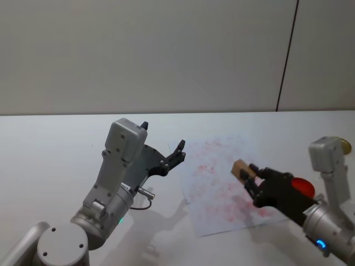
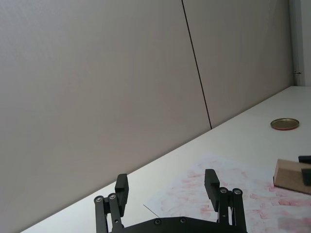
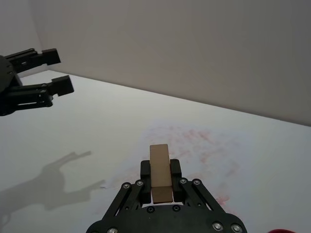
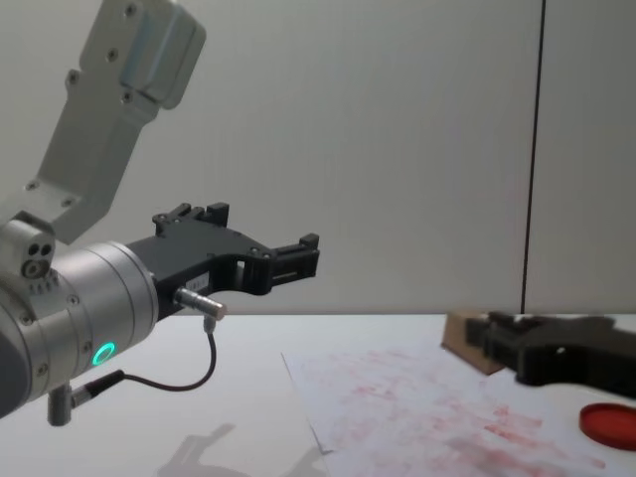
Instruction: Use the one hand to pick up the stamp and affix it onto the A4 paper.
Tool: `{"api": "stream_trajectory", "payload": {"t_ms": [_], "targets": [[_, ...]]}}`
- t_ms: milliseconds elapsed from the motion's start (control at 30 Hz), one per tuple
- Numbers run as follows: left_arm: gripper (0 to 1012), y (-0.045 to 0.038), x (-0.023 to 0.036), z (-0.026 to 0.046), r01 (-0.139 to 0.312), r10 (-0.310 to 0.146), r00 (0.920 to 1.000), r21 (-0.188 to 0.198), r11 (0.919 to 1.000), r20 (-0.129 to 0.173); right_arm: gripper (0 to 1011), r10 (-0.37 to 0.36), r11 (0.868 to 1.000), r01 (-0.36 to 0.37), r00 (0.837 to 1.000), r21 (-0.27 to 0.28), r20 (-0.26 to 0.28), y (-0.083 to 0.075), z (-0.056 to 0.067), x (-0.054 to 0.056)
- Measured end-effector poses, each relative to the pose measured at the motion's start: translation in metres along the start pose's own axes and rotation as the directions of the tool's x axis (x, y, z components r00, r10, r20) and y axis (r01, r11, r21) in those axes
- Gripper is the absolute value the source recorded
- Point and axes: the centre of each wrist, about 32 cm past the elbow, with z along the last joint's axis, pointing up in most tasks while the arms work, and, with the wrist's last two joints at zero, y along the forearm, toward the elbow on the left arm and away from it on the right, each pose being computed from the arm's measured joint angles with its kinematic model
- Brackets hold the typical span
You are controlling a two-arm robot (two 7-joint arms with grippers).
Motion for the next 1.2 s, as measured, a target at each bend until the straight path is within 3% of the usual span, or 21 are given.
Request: {"api": "stream_trajectory", "payload": {"t_ms": [467, 800, 1200], "targets": [[993, 0.0000, 0.0000, 0.0000, 0.000, 0.000, 1.0000, 0.000, 1.0000, 0.000, 224, -0.090, 0.996, 0.090, 0.995, -0.011, 0.034, -0.017, 0.005, 0.027], [993, 0.0000, 0.0000, 0.0000, 0.000, 0.000, 1.0000, 0.000, 1.0000, 0.000, 224, -0.151, 0.987, 0.153, 0.988, -0.055, 0.041, -0.030, -0.004, 0.046], [993, 0.0000, 0.0000, 0.0000, 0.000, 0.000, 1.0000, 0.000, 1.0000, 0.000, 224, -0.199, 0.976, 0.201, 0.980, -0.089, 0.032, -0.035, -0.014, 0.060]]}}
